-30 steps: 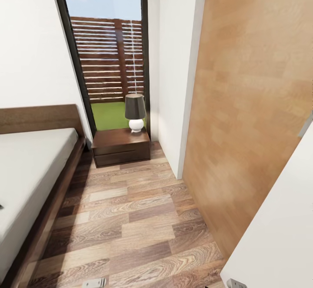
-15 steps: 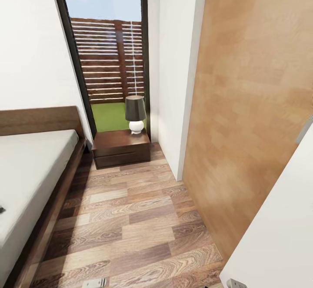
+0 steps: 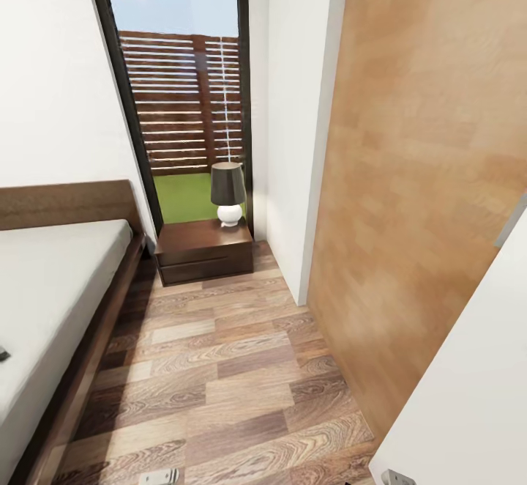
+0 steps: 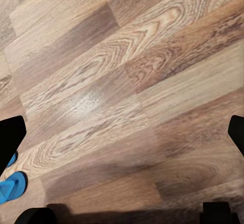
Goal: In the bedroom, move the book from the bed onto either nightstand, and place the two sandals side by side next to the bed.
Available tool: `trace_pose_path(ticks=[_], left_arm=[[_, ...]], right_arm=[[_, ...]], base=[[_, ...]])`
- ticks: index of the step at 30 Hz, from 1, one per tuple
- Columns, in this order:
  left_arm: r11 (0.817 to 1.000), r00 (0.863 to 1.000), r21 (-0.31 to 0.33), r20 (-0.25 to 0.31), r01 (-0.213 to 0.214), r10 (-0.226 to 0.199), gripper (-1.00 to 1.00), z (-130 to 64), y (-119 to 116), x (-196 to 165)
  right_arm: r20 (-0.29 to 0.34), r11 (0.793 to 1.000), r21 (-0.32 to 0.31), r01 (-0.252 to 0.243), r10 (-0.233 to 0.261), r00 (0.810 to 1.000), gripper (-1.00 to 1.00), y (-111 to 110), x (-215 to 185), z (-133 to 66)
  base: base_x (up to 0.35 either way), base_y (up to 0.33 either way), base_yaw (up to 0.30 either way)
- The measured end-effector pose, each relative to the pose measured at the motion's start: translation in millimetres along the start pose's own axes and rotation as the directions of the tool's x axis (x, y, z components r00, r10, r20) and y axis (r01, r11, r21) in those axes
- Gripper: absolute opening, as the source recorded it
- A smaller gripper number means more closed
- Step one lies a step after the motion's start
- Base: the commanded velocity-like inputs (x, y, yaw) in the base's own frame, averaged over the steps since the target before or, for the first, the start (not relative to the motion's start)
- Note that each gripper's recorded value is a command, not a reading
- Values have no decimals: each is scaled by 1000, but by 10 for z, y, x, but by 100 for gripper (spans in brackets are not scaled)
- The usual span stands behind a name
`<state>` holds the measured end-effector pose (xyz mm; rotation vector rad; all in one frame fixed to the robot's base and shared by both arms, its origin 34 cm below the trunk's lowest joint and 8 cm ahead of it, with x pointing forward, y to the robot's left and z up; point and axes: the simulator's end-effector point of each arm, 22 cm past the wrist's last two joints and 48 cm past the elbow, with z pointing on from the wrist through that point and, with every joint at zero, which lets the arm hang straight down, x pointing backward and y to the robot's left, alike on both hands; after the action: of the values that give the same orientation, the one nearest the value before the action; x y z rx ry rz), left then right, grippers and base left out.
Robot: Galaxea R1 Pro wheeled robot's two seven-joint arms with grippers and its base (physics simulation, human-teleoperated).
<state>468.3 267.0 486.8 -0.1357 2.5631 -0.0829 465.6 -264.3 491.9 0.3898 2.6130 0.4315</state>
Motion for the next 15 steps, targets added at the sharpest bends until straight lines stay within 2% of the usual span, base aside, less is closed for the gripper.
trace_pose_path(ticks=[7, 12, 15], left_arm=[[1000, 1000, 0, 0, 0, 0, 100, -2, 1, 0], [1000, 1000, 0, 0, -1, 1, 100, -1, 0, 0], [1000, 1000, 0, -1, 0, 0, 100, -3, 0, 2]], right_arm=[[0, 1000, 0, 0, 0, 1000, 100, 2, 3, -2], [1, 1000, 0, 1, -1, 1000, 100, 2, 0, 0], [1, 1000, 0, 1, -1, 1000, 100, 2, 0, -2]], base=[[150, -30, 0], [75, -23, 0], [259, -2, 0]])
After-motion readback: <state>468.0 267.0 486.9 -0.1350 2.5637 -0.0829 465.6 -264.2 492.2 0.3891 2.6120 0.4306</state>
